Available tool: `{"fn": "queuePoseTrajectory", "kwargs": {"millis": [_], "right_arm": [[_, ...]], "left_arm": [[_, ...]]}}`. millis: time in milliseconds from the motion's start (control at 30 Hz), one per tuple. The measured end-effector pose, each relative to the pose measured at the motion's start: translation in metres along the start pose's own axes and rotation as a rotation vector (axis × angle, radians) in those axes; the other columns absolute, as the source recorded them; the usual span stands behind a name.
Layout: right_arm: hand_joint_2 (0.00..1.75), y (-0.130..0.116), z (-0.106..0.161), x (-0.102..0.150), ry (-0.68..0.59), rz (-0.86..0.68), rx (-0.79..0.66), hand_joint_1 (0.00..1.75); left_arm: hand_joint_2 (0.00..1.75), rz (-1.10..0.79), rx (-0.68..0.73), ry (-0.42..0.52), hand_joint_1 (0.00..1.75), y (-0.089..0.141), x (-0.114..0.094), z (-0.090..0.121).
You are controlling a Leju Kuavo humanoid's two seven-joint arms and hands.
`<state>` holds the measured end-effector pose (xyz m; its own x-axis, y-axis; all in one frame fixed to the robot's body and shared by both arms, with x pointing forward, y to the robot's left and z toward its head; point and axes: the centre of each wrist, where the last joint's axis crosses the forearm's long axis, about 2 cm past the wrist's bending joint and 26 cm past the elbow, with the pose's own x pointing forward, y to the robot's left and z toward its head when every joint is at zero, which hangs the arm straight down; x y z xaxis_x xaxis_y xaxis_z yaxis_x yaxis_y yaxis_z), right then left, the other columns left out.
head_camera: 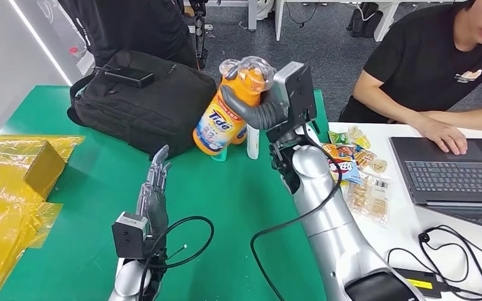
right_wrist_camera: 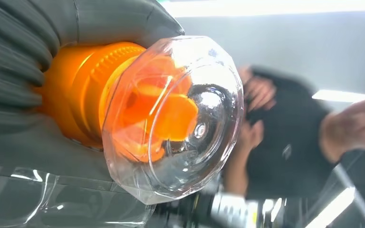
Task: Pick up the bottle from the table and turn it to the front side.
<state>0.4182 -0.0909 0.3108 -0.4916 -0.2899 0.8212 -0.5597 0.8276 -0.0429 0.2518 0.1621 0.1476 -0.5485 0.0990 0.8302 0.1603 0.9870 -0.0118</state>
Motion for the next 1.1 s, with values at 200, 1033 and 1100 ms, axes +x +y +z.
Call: {"fn": "queuePoseTrajectory", "kwargs": {"millis": [200, 1033, 1100], "right_arm": [[1.75, 0.016, -0.024, 0.009, -0.009, -0.120, 0.092, 1.75], [1.75, 0.084, -0.019, -0.017, 0.217, -0.269, 0.284, 1.75], [1.75, 0.088, -0.018, -0.018, 0.236, -0.219, 0.292, 1.75]], "left_arm": [[0.00, -0.007, -0.071, -0.020, 0.00, -0.006, 0.002, -0.002], [0.00, 0.107, 0.031, 0.000, 0.00, -0.017, -0.006, -0.009], [0.00, 0.097, 0.053, 0.004, 0.00, -0.017, -0.006, -0.010]]}}
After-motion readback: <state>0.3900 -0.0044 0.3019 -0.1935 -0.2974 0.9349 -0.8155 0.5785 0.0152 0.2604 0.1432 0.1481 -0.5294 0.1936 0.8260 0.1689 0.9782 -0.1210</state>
